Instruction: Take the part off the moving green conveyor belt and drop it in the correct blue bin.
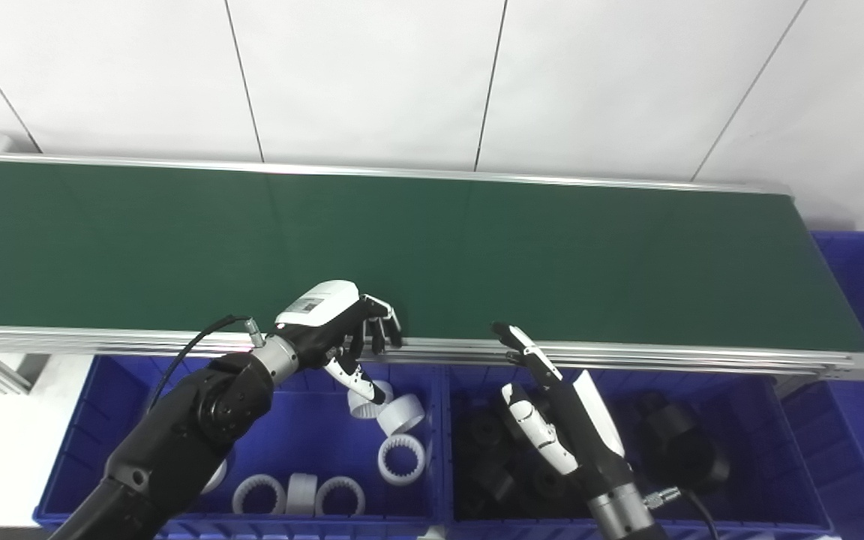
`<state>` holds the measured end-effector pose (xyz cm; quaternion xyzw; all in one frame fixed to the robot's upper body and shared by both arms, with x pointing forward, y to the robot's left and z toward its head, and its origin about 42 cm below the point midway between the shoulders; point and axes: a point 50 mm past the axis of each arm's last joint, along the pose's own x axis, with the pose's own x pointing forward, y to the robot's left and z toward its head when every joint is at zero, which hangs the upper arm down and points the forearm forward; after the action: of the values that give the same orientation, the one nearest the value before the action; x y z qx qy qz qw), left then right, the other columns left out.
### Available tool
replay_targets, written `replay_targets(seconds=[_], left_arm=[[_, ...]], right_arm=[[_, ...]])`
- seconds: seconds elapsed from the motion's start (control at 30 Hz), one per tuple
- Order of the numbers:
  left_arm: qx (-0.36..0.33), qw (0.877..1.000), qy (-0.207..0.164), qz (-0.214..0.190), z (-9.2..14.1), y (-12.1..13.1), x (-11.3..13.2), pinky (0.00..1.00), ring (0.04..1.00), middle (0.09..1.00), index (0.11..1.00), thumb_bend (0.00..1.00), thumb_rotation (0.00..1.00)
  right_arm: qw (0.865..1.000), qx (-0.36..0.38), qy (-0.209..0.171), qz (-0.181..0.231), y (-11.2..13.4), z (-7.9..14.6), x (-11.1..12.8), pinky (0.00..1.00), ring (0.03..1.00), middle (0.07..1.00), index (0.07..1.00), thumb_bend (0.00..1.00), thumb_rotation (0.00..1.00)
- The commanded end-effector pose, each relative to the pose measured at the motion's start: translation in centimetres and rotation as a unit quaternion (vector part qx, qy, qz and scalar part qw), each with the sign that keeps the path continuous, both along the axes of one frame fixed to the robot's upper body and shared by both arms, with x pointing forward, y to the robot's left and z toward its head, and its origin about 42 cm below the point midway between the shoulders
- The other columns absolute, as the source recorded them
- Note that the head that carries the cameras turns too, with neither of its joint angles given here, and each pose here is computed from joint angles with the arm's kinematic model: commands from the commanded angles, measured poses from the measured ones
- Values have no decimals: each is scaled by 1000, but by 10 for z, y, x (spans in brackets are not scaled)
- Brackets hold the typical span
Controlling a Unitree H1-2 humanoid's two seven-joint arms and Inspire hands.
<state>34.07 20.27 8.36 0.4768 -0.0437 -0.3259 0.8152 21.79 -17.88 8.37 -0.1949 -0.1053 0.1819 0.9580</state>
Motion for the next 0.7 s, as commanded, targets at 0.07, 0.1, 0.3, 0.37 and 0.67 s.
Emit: replay_targets(seconds=[0.07, 0.1, 0.3, 0.37, 0.67], left_arm=[[6, 999, 40, -27, -10, 7, -14, 648, 755, 774, 716, 744, 2], [-11, 999, 44, -28, -7, 8, -16, 640, 746, 767, 711, 735, 1], [-201, 977, 61, -32, 7, 10, -41, 522, 615, 674, 652, 609, 0], [-247, 968, 44, -27, 12, 10, -54, 498, 584, 647, 633, 588, 2], [-329, 944, -25, 18, 33, 27, -94, 509, 572, 612, 498, 498, 75]], right_arm=[[1000, 13, -22, -2, 3, 10, 4, 865, 916, 936, 911, 366, 983], [1000, 13, -22, -2, 4, 11, 4, 866, 917, 936, 912, 366, 982], [1000, 14, -19, -3, 7, 10, 4, 868, 918, 939, 915, 353, 971], [1000, 11, -18, -4, 8, 8, 4, 868, 918, 939, 914, 360, 978], [1000, 12, -10, -9, 12, 6, 4, 872, 916, 940, 912, 377, 990]])
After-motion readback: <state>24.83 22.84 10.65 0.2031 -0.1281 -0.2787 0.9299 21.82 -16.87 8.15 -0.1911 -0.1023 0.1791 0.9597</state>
